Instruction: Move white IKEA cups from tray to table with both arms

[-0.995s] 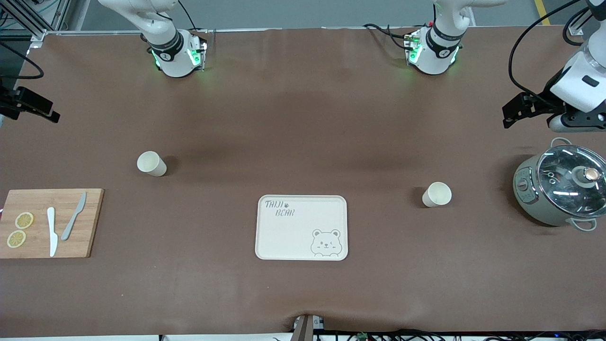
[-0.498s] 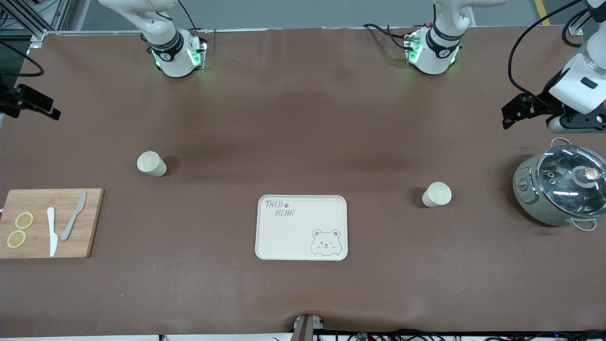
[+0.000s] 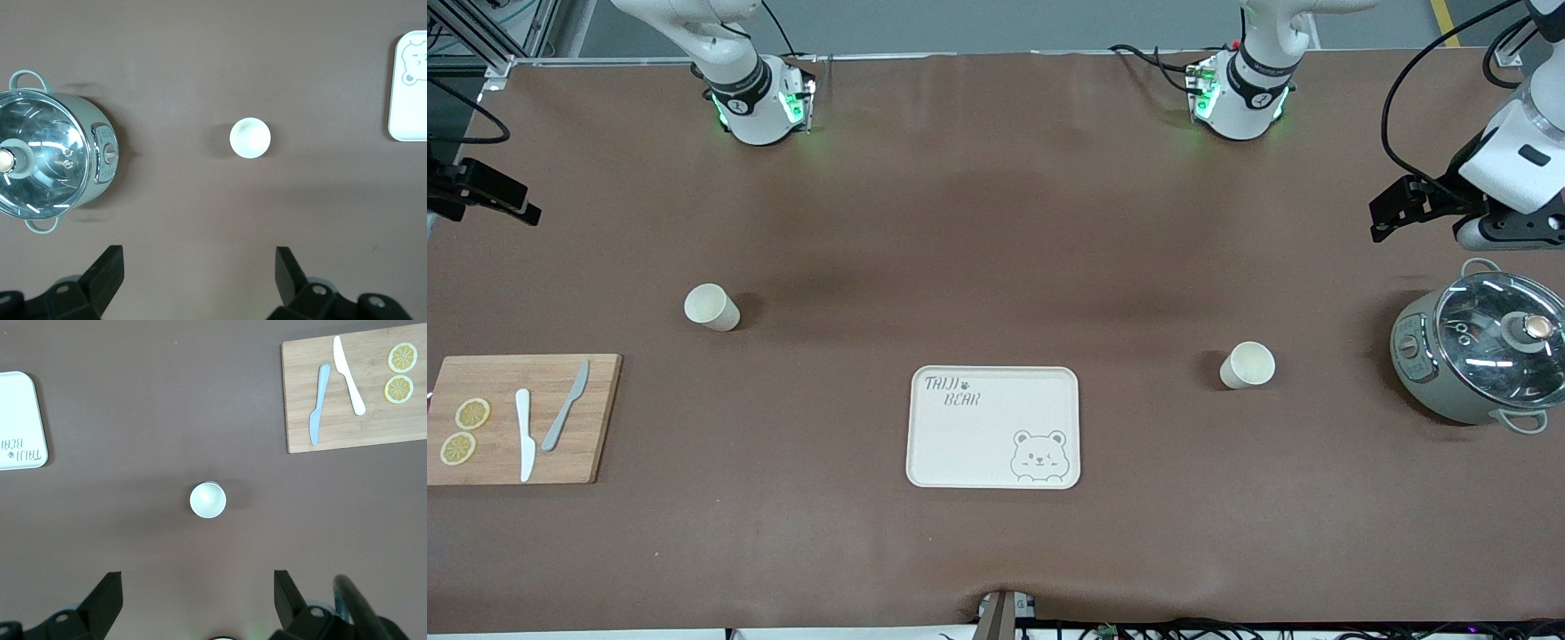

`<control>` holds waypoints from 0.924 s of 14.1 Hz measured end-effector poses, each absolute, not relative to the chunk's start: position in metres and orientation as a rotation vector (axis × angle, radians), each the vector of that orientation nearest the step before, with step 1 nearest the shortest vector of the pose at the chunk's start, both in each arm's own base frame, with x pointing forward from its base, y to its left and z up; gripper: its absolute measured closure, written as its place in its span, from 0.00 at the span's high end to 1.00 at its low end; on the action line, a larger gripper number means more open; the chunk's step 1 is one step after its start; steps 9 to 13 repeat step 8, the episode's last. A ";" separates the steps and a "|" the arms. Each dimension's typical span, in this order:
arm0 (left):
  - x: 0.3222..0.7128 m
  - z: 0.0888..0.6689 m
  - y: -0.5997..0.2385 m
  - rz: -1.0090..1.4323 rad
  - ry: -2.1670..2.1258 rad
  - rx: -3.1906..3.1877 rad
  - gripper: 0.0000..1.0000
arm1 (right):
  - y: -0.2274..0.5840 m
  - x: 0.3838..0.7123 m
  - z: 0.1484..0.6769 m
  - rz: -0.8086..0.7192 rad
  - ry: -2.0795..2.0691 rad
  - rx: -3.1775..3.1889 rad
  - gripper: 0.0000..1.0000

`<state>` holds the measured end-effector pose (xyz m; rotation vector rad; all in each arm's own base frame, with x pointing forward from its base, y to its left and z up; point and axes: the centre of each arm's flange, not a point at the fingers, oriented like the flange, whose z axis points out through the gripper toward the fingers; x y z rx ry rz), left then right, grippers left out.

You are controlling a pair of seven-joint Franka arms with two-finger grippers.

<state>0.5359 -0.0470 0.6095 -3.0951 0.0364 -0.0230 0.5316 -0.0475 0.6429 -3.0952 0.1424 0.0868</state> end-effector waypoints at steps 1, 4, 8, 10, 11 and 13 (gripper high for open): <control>0.536 0.608 -0.048 -0.015 0.039 -3.095 1.00 | -0.048 0.532 0.643 0.088 0.142 -3.095 1.00; 0.537 0.606 -0.049 -0.007 0.041 -3.095 1.00 | -0.049 0.531 0.640 0.098 0.147 -3.095 1.00; 0.537 0.615 -0.051 -0.027 0.046 -3.095 1.00 | -0.054 0.531 0.638 0.103 0.159 -3.096 1.00; 0.537 0.615 -0.051 -0.027 0.046 -3.095 1.00 | -0.054 0.531 0.638 0.103 0.159 -3.096 1.00; 0.537 0.615 -0.051 -0.027 0.046 -3.095 1.00 | -0.054 0.531 0.638 0.103 0.159 -3.096 1.00; 0.537 0.615 -0.051 -0.027 0.046 -3.095 1.00 | -0.054 0.531 0.638 0.103 0.159 -3.096 1.00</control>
